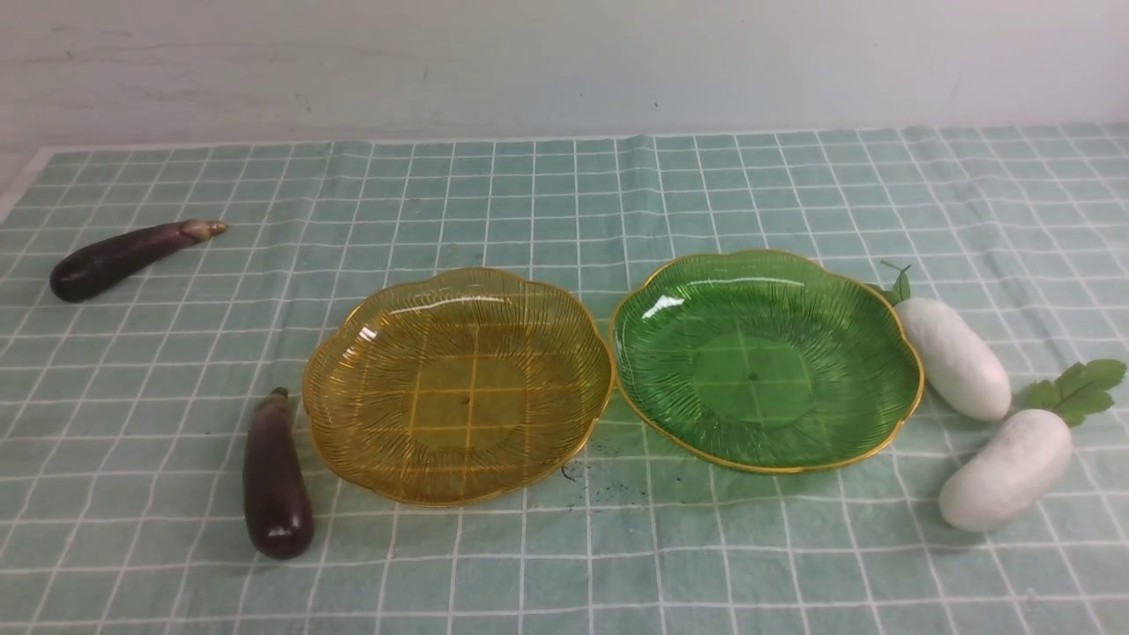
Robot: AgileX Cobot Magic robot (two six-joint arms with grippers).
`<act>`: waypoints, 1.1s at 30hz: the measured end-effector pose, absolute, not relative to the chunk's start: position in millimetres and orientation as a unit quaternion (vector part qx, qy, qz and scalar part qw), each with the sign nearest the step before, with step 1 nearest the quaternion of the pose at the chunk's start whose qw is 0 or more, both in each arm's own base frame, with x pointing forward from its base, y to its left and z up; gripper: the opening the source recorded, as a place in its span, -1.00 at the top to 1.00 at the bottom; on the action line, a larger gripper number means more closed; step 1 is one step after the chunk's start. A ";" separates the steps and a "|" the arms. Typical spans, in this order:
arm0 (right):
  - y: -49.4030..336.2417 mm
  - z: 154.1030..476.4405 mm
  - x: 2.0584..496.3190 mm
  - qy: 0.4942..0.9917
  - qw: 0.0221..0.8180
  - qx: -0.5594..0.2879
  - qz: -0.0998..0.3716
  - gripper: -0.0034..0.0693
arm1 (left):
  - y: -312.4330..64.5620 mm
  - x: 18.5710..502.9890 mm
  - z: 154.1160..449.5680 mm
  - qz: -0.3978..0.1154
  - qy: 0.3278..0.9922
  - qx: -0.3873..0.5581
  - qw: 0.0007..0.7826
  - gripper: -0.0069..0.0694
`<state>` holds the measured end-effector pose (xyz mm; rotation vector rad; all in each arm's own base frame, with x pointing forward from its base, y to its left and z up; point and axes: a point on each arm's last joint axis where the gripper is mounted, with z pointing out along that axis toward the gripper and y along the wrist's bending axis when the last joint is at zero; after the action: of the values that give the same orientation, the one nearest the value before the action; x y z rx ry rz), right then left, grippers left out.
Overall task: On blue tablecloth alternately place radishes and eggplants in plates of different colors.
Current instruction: 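Pick up the eggplant and place it in the yellow plate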
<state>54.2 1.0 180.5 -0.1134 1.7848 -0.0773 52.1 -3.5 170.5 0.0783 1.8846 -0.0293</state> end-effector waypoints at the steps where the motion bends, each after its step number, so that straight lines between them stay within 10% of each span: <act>1: 0.9 180.5 54.2 0.778 0.625 -0.050 -0.035 0.76 | -3.5 52.1 170.5 -0.013 0.809 0.034 0.587 0.84; 11: 1.1 181.2 54.4 0.776 0.629 -0.045 -0.030 0.76 | -5.0 52.0 170.6 -0.038 0.809 0.012 0.586 0.84; 14: 3.7 181.6 54.7 0.773 0.634 0.005 0.030 0.76 | -8.7 51.8 171.1 -0.098 0.807 -0.036 0.582 0.84; 17: 11.0 184.2 55.1 0.740 0.615 0.164 0.218 0.76 | -18.2 51.3 174.0 -0.267 0.775 -0.177 0.545 0.84; 23: 14.3 190.3 55.3 0.684 0.584 0.269 0.343 0.76 | -25.2 51.8 185.2 -0.445 0.683 -0.322 0.482 0.84; 29: 12.2 194.1 55.9 0.658 0.588 0.296 0.366 0.76 | -24.5 52.0 193.6 -0.468 0.657 -0.333 0.488 0.84; 33: 12.3 227.9 50.5 0.645 0.645 0.233 0.336 0.76 | -24.3 43.2 254.3 -0.442 0.642 -0.236 0.580 0.84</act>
<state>50.5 12.3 227.9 0.5299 1.4686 0.7654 43.2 -24.3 254.3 -0.5504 1.5003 -1.0332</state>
